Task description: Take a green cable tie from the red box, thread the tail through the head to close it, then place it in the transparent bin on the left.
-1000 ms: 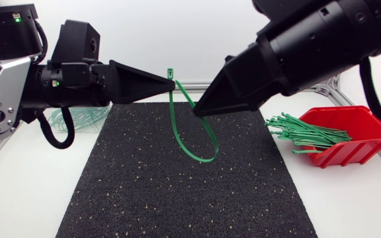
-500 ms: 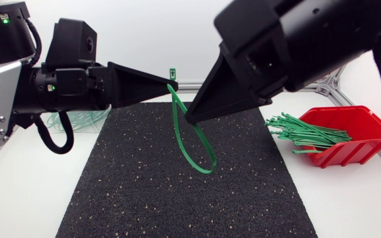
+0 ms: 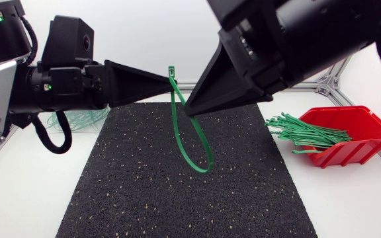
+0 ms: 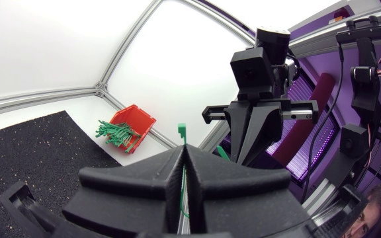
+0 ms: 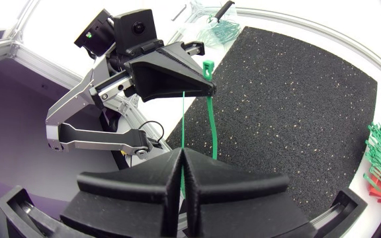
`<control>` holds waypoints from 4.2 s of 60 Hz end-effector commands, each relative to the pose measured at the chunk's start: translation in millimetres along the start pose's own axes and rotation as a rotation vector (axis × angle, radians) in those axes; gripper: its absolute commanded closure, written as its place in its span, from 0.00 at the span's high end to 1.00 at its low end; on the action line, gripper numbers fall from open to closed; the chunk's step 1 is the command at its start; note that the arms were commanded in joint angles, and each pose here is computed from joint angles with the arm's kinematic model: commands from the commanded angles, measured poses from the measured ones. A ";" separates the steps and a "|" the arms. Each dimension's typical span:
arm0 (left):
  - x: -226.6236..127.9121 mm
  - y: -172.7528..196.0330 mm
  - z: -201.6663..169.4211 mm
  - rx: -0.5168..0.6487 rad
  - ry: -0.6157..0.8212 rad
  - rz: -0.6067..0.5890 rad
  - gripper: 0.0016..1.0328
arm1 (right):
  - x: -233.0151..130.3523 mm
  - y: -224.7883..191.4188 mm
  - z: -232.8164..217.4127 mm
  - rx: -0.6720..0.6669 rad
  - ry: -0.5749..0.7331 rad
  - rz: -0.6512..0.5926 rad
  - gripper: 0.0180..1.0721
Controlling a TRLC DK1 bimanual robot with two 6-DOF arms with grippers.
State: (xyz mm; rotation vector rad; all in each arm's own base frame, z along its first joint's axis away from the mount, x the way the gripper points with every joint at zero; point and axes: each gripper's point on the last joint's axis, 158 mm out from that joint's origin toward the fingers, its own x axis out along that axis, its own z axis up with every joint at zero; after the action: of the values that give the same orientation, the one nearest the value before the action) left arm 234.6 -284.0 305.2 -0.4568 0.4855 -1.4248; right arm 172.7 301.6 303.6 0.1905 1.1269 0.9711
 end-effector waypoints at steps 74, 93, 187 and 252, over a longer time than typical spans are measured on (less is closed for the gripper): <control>-0.1 -5.6 12.3 0.034 -0.039 -0.017 0.03 | -19.9 18.0 25.3 0.393 -0.169 0.165 0.05; 3.9 -7.3 16.7 0.044 -0.041 -0.025 0.03 | -19.4 26.1 6.7 0.568 -0.061 0.265 0.05; 10.6 -32.9 20.4 0.026 -0.100 -0.006 0.03 | -36.0 53.8 11.3 0.859 -0.048 0.412 0.05; 6.0 -35.6 20.2 -0.025 -0.110 -0.015 0.03 | -40.1 66.9 31.1 0.957 -0.047 0.468 0.05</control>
State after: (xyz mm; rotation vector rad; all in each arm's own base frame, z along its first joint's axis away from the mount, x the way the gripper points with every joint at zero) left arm 222.5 -292.2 344.0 -0.5283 0.3859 -1.3892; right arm 154.4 316.9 380.0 1.2512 1.4519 0.7598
